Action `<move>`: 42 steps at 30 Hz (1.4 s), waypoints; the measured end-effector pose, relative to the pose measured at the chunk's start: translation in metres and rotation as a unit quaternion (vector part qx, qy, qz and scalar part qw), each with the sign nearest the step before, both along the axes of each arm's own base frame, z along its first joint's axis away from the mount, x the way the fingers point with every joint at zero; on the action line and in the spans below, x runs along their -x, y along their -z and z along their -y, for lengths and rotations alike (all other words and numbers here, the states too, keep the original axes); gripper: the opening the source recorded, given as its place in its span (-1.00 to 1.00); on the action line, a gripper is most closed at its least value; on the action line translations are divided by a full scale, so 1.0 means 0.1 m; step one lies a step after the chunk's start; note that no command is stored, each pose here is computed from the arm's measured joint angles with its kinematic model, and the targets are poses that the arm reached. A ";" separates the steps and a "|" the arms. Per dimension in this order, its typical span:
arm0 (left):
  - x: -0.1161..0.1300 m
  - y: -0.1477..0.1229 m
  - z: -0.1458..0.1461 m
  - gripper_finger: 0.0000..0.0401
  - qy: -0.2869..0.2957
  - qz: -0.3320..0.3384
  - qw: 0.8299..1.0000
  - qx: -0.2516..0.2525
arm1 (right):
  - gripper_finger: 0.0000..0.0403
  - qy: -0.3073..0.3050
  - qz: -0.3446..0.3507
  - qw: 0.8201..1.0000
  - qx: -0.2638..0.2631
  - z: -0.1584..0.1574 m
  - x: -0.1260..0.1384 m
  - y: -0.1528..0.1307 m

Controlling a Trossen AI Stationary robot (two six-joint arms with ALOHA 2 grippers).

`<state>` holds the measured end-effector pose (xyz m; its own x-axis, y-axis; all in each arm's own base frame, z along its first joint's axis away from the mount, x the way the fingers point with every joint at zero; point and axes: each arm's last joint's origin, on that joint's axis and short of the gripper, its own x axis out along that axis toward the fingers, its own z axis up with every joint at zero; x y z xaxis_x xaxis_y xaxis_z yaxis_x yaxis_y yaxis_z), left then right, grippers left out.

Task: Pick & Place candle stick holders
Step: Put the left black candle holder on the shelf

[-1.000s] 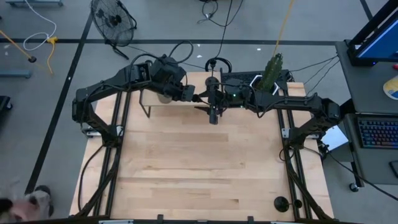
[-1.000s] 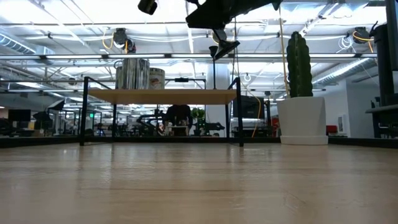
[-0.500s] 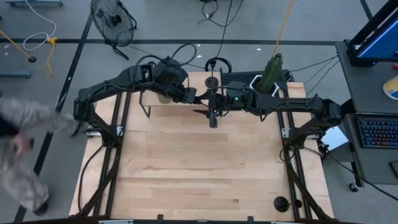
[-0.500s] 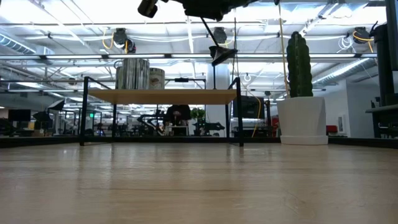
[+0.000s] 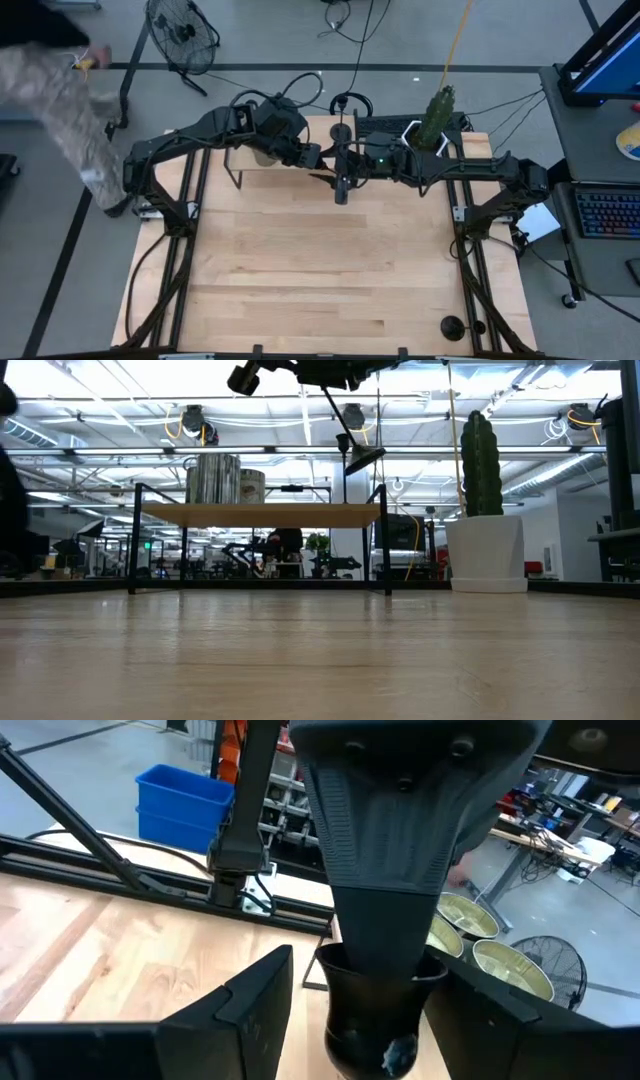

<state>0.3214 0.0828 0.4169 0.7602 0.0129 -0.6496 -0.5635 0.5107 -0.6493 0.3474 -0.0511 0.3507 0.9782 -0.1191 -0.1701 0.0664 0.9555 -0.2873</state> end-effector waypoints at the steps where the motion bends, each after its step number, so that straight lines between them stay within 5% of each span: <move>1: 0.00 0.00 0.00 -0.96 0.001 -0.001 1.000 -0.001 | 0.01 0.000 0.000 1.000 0.000 0.00 0.00 0.00; 9: -0.02 0.06 -0.01 -0.96 0.001 -0.022 1.000 -0.003 | -0.01 0.001 0.001 1.000 0.000 0.00 0.00 0.00; 20: -0.01 0.06 -0.02 -0.96 0.003 -0.019 1.000 0.001 | -0.28 0.007 0.001 1.000 -0.008 0.00 0.00 0.00; 42: -0.02 0.05 -0.02 -0.93 0.014 -0.013 1.000 -0.003 | -0.32 0.037 -0.008 0.999 0.004 -0.01 0.00 0.01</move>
